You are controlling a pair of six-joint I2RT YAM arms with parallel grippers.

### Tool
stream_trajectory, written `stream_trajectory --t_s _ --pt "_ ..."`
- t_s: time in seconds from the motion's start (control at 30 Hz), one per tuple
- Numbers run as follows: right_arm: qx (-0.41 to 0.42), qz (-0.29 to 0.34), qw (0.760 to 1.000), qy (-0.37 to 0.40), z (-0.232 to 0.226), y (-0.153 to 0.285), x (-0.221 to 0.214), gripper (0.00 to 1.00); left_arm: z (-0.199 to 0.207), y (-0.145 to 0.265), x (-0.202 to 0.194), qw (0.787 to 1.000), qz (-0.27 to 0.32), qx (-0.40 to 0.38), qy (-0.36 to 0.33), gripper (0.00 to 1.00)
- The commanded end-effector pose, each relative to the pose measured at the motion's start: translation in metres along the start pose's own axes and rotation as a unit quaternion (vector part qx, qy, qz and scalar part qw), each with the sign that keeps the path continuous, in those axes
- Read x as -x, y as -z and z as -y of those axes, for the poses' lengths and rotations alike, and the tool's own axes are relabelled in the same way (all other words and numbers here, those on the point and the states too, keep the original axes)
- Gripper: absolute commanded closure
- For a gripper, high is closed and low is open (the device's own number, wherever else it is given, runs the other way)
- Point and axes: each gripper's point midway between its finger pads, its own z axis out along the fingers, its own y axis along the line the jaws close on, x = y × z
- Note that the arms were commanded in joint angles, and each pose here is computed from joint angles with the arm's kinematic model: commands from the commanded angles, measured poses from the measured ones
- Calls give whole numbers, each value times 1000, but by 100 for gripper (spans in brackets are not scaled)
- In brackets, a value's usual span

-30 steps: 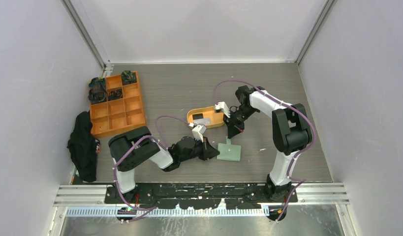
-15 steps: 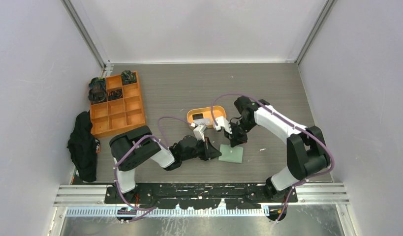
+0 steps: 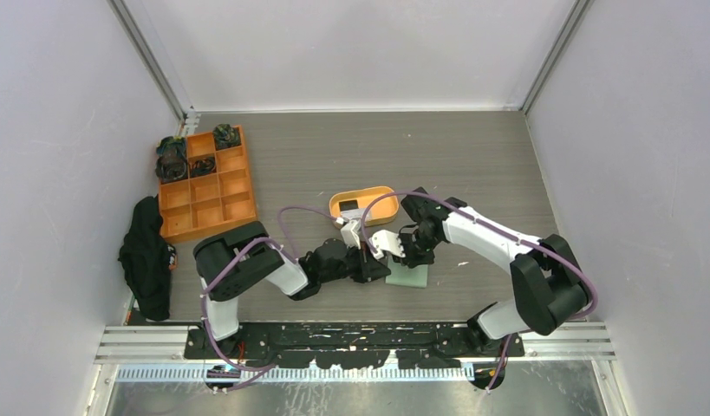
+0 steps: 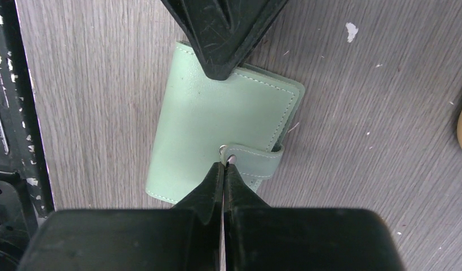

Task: Put the credit cards into the card holder
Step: Close the card holder at the center of the board.

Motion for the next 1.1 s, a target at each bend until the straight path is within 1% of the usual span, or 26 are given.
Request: stream_trajectory --t_s 0.0,0.73,1.07 --pt "-28 -3 999 17 8 5 2 99 -13 -1 -19 999 -38 20 3 100" --pt "-31 -17 999 42 -9 0 9 99 -12 -1 -20 999 -38 14 9 100" --pt "-22 -51 996 71 -20 -4 -2 99 -13 -1 -20 999 -38 12 12 100"
